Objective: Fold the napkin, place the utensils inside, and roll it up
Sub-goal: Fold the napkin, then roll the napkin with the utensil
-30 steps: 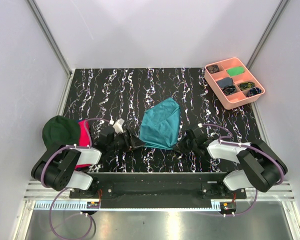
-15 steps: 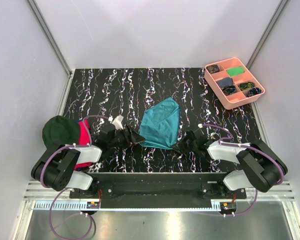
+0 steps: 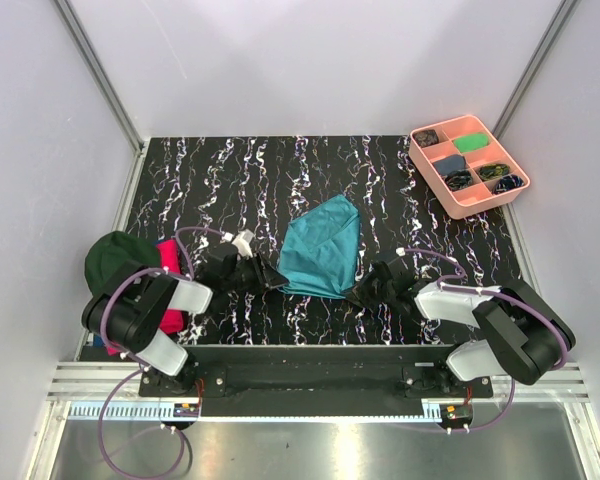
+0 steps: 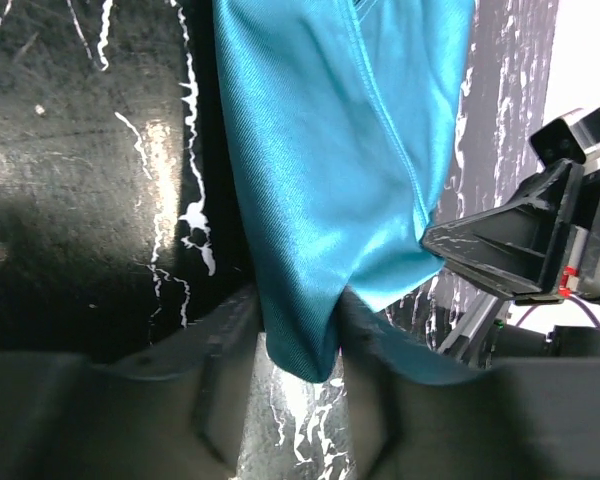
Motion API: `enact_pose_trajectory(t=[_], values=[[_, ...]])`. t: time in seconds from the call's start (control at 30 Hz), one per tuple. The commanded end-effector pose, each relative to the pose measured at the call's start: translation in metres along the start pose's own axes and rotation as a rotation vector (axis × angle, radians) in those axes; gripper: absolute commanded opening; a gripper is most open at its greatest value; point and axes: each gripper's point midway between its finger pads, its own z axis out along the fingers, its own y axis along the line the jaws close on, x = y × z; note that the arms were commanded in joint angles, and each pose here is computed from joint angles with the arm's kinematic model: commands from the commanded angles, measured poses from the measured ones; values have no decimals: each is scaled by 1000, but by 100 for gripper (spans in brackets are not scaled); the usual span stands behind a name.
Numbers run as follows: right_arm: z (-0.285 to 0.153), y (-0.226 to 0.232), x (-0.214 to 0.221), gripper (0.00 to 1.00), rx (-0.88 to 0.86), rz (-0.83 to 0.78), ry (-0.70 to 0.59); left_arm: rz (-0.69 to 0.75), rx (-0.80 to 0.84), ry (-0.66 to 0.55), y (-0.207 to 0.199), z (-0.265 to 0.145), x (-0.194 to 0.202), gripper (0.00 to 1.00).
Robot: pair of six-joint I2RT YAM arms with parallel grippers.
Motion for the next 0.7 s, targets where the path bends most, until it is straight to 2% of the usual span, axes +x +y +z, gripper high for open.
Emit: enact_pose_trajectory(t=[0.0, 0.37, 0.67], values=[[3, -51, -1, 0, 169, -29, -32, 50, 10, -9, -1, 6, -6, 33], [3, -47, -3, 0, 162, -38, -40, 52, 45, 38, -11, 11, -6, 29], [0, -45, -5, 0, 150, -56, -49, 18, 50, 79, -17, 9, -1, 12]])
